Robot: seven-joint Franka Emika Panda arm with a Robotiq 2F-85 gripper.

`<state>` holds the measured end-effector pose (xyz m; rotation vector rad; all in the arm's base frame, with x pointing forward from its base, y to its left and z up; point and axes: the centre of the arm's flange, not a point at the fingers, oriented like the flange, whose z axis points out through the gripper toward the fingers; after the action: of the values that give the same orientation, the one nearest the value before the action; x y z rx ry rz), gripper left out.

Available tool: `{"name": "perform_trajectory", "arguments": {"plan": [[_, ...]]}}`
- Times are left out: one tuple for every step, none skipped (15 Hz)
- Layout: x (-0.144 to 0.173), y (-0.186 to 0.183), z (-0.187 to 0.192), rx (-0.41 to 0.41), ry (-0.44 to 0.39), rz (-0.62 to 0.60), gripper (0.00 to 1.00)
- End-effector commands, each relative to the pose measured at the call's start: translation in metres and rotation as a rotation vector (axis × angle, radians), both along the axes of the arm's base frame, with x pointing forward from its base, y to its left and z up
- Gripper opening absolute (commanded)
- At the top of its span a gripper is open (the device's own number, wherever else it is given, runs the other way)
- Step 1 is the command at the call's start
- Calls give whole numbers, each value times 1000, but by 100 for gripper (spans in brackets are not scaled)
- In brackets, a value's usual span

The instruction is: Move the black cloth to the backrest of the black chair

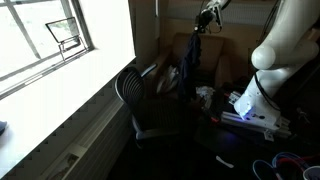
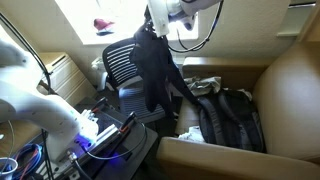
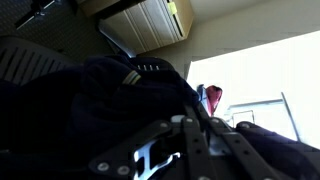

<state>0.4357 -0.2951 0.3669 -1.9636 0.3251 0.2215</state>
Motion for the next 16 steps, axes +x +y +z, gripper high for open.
{"name": "perform_trajectory", "arguments": {"plan": [[4,8,18,22,-85,12,1],[9,16,30,58,-160,16,1],[14,30,51,74,-209,18,1],[19,42,71,95,-261,21,1],[24,54,93,118,-311,19,1],[30,64,112,135,-363,23,1],[36,73,133,146,-415,24,1],[42,85,157,148,-473,31,1],[48,94,182,153,-534,38,1],[53,103,201,155,-593,49,1],[57,110,216,166,-651,51,1],[59,118,227,179,-707,58,1],[58,126,226,214,-755,59,1],[55,131,220,246,-770,67,1],[56,126,230,200,-702,69,6],[58,130,229,211,-722,75,6]]}}
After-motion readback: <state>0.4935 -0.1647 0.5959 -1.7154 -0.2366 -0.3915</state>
